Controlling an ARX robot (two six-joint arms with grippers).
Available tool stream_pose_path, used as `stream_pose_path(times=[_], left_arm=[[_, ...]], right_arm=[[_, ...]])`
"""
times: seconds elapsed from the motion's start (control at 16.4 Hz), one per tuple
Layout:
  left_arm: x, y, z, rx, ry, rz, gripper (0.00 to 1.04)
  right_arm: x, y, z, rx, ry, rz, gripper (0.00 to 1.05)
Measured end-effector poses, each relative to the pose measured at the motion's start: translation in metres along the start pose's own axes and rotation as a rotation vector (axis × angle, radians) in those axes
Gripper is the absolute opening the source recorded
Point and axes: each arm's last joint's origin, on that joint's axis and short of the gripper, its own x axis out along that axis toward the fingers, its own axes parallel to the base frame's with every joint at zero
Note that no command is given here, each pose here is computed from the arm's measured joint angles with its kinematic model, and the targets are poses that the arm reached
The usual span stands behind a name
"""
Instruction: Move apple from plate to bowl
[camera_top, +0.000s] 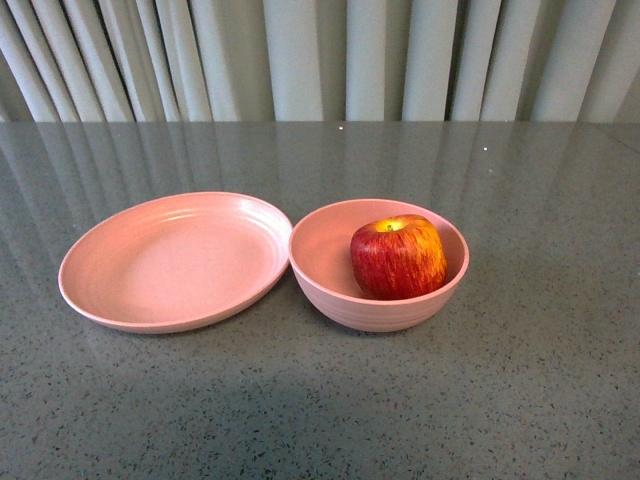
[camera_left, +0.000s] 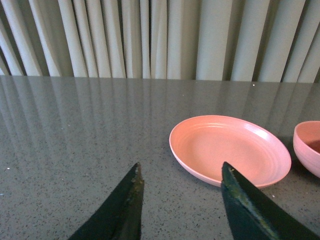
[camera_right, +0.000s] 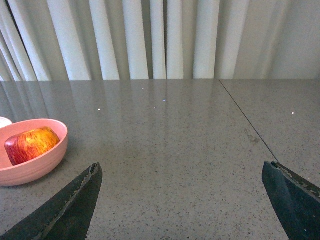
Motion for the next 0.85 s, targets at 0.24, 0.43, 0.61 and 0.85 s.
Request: stream_pose_path(times=[0.24,0.43,0.61,0.85], left_arm=[[0.0000,0.0000,0.0000,0.000,0.000,0.000,0.90],[0.0000,0.0000,0.0000,0.003,0.000,0.000,0.98],[0.0000,0.0000,0.0000,0.003,0.000,0.000,0.98],[0.0000,0.0000,0.0000,0.003,0.000,0.000,0.98]], right_arm=[[0.0000,0.0000,0.0000,0.000,0.000,0.000,0.98],[0.0000,0.0000,0.0000,0.000,0.000,0.000,0.98],[0.0000,0.0000,0.0000,0.000,0.000,0.000,0.98],[0.0000,0.0000,0.0000,0.000,0.000,0.000,0.98]])
